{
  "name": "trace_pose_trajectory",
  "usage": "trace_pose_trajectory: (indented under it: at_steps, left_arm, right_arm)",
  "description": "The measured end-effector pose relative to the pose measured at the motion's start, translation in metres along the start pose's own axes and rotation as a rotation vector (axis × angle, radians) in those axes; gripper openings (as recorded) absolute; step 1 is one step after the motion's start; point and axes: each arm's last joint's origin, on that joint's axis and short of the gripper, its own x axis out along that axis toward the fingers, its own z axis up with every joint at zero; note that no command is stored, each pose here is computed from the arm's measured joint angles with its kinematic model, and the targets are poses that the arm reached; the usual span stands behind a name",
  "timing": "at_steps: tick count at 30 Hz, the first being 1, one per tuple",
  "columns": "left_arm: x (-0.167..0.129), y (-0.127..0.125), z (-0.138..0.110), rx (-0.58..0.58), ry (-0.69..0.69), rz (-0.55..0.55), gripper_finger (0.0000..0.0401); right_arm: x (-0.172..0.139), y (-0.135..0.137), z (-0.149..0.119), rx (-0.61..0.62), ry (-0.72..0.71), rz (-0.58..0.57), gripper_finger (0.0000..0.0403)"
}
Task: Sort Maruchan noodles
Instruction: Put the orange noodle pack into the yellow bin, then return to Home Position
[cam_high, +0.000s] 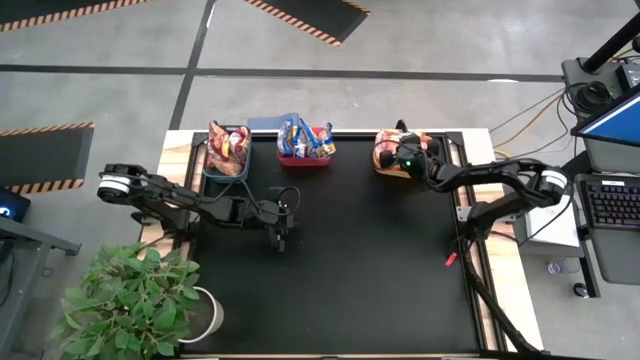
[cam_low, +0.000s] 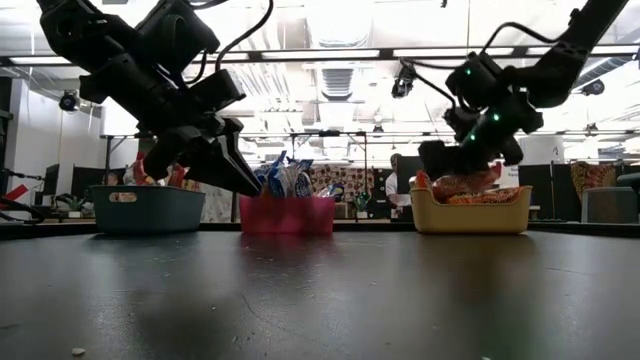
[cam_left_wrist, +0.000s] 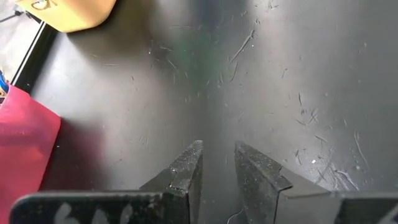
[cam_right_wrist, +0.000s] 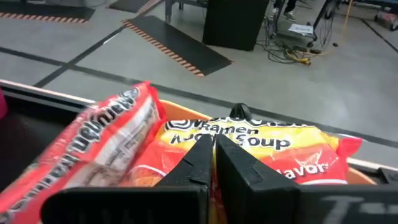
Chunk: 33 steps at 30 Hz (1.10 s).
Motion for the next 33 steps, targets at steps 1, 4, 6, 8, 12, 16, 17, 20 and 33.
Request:
trace_pose_trajectory:
  at_steps: [1, 4, 6, 8, 12, 16, 17, 20, 33]
  left_arm:
    - [0.0, 0.0, 0.0, 0.002, -0.002, 0.0, 0.0075]
    - [0.0, 0.0, 0.0, 0.006, -0.005, 0.003, 0.0075]
    - [0.0, 0.0, 0.0, 0.007, -0.003, 0.008, 0.0075]
    - [0.0, 0.001, 0.0, 0.007, -0.003, 0.009, 0.0075]
    - [-0.002, 0.001, 0.002, 0.013, -0.008, 0.01, 0.0075]
    - [-0.014, 0.007, 0.009, 0.033, -0.053, 0.036, 0.0075]
    - [-0.018, 0.008, 0.011, 0.034, -0.069, 0.045, 0.0075]
    - [-0.033, 0.014, 0.02, 0.02, -0.141, 0.057, 0.0075]
    - [-0.088, 0.038, 0.053, 0.025, -0.431, 0.089, 0.0075]
  right_arm:
    - [0.001, 0.0, -0.003, 0.009, 0.007, -0.005, 0.0012]
    - [0.004, 0.001, -0.008, 0.004, 0.018, -0.014, 0.0012]
    - [0.005, 0.002, -0.009, 0.004, 0.018, -0.014, 0.0012]
    - [0.004, 0.001, -0.008, 0.007, 0.014, -0.016, 0.0013]
    - [-0.005, -0.004, 0.0, -0.01, -0.011, -0.019, 0.0013]
    - [-0.025, -0.009, 0.021, 0.04, -0.094, 0.021, 0.0013]
    - [-0.03, -0.011, 0.025, 0.049, -0.11, 0.035, 0.0013]
    - [-0.047, -0.015, 0.038, 0.078, -0.155, 0.123, 0.0013]
    - [-0.09, -0.018, 0.036, 0.121, -0.226, 0.486, 0.0013]
